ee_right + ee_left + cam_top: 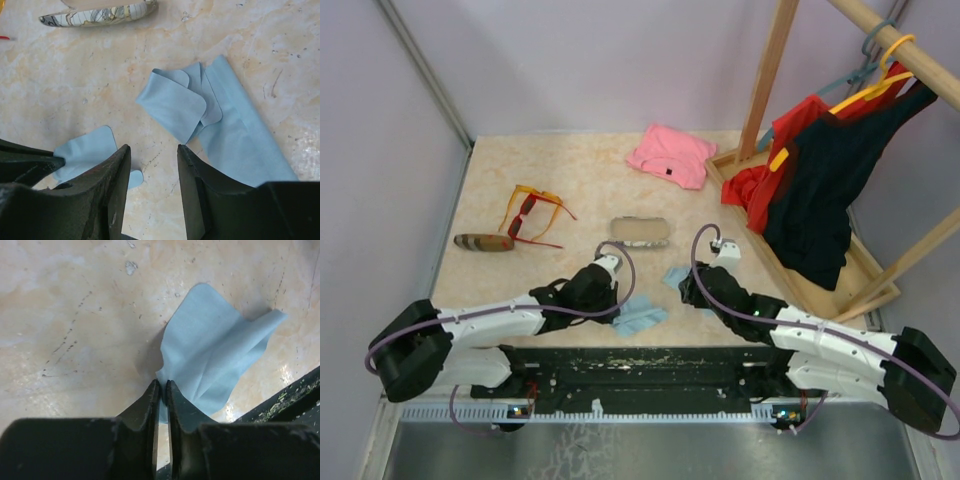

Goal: Organize the sunglasses
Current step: Place the glasses cleaning cloth at the center of the board, then fold the glasses cleaning cloth at the center of the board.

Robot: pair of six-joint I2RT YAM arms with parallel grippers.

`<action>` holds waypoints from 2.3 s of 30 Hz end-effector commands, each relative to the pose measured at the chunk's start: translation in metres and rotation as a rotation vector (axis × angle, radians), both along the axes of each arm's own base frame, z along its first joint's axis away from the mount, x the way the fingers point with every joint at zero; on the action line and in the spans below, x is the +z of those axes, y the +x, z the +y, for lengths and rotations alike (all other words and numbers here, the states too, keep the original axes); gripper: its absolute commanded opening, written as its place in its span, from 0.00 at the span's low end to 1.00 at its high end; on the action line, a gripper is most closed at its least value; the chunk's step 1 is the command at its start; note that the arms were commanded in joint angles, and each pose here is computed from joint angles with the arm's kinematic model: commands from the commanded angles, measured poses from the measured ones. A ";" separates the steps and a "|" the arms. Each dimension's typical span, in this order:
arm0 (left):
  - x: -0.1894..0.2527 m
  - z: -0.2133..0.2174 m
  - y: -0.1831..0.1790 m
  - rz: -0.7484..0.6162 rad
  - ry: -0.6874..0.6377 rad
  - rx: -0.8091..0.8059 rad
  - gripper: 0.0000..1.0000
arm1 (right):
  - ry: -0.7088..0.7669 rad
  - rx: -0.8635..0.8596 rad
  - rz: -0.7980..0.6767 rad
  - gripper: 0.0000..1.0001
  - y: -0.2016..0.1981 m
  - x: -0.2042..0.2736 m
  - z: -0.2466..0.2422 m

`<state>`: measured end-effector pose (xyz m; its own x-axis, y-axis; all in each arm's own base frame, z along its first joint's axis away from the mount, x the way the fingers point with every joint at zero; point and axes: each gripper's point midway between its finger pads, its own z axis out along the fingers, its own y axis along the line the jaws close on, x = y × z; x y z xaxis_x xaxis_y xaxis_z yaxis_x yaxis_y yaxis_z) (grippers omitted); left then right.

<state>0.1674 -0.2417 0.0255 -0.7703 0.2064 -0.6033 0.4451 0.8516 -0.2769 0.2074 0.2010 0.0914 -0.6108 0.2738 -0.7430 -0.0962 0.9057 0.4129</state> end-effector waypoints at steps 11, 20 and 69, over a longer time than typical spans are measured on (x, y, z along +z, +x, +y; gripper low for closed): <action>0.018 0.022 0.019 -0.085 0.001 0.175 0.35 | -0.127 0.383 -0.034 0.59 0.010 0.011 0.066; 0.020 0.046 0.024 -0.092 -0.008 0.323 0.52 | -0.199 0.538 0.003 0.58 0.020 -0.001 0.090; 0.042 0.093 0.023 -0.166 -0.145 0.557 0.43 | -0.728 0.854 0.372 0.40 -0.029 -0.103 0.106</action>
<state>0.1907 -0.1528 0.0677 -0.6400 -0.2895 -0.7118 -0.0028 0.9272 -0.3746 0.2056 0.3303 0.0173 -0.5744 -0.6844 -0.4491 -0.7560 0.6539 -0.0295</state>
